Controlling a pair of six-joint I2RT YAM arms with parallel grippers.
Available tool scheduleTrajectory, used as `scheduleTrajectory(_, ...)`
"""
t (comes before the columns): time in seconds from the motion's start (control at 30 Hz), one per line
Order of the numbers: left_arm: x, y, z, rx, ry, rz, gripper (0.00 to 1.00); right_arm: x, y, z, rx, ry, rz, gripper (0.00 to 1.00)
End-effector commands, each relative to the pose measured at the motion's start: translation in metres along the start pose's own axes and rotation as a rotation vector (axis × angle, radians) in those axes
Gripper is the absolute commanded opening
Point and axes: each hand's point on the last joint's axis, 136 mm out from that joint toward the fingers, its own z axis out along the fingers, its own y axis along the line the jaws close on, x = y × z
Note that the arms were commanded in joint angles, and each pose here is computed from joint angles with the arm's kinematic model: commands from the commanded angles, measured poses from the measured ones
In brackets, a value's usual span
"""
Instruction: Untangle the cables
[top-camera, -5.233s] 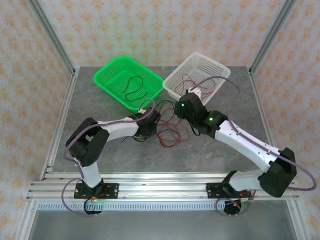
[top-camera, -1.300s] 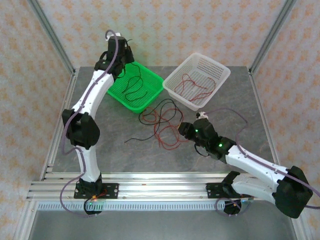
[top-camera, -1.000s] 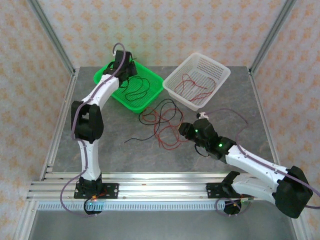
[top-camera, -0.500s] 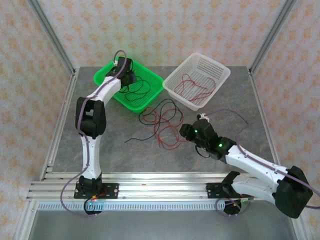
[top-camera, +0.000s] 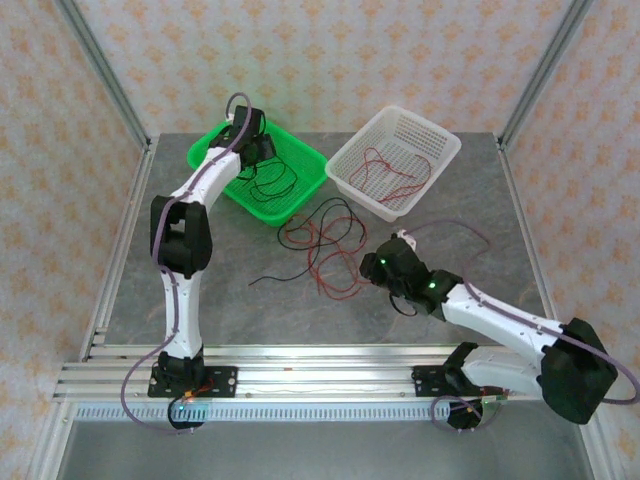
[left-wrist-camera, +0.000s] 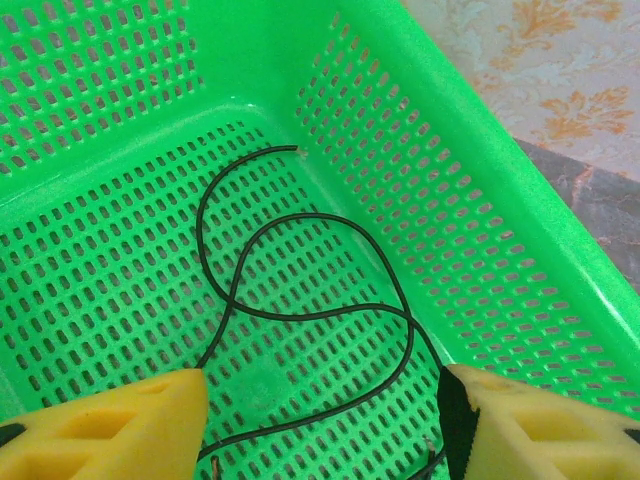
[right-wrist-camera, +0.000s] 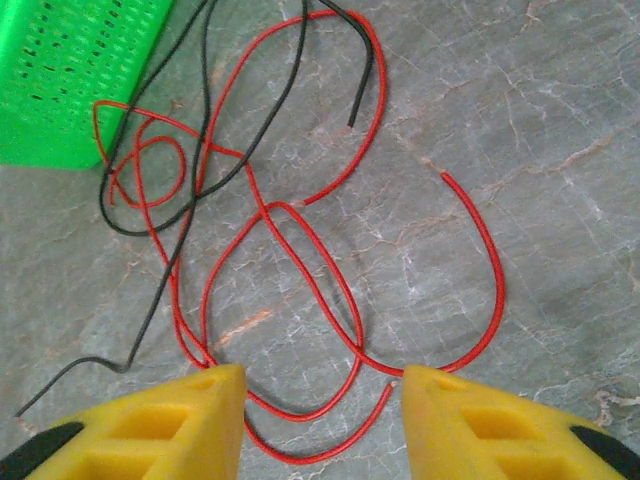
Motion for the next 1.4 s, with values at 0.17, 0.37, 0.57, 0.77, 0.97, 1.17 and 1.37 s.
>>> scheduleTrajectory(0.17,-0.021,-0.025,-0.097,0.084,-0.102,0.010,0.64,0.000,-0.001,0.023,0.106,0.030,-0.085,0.44)
scheduleTrajectory(0.37,-0.007,-0.033,-0.152,0.160,-0.148,-0.001,0.64,0.003,0.001,0.048,0.155,0.067,-0.165,0.42)
scheduleTrajectory(0.57,0.013,-0.031,-0.187,0.214,-0.157,-0.005,0.65,0.001,0.004,0.072,0.203,0.082,-0.215,0.38)
scheduleTrajectory(0.77,0.035,-0.021,-0.207,0.248,-0.156,-0.024,0.65,0.000,0.001,0.093,0.238,0.087,-0.223,0.33)
scheduleTrajectory(0.97,0.042,-0.014,-0.221,0.264,-0.168,-0.040,0.65,-0.002,-0.005,0.107,0.275,0.079,-0.227,0.26)
scheduleTrajectory(1.17,0.044,-0.011,-0.229,0.275,-0.175,-0.051,0.65,-0.001,-0.007,0.111,0.273,0.068,-0.215,0.01)
scheduleTrajectory(1.37,0.046,-0.009,-0.234,0.274,-0.171,-0.044,0.65,-0.020,0.028,0.082,0.151,0.032,-0.215,0.00)
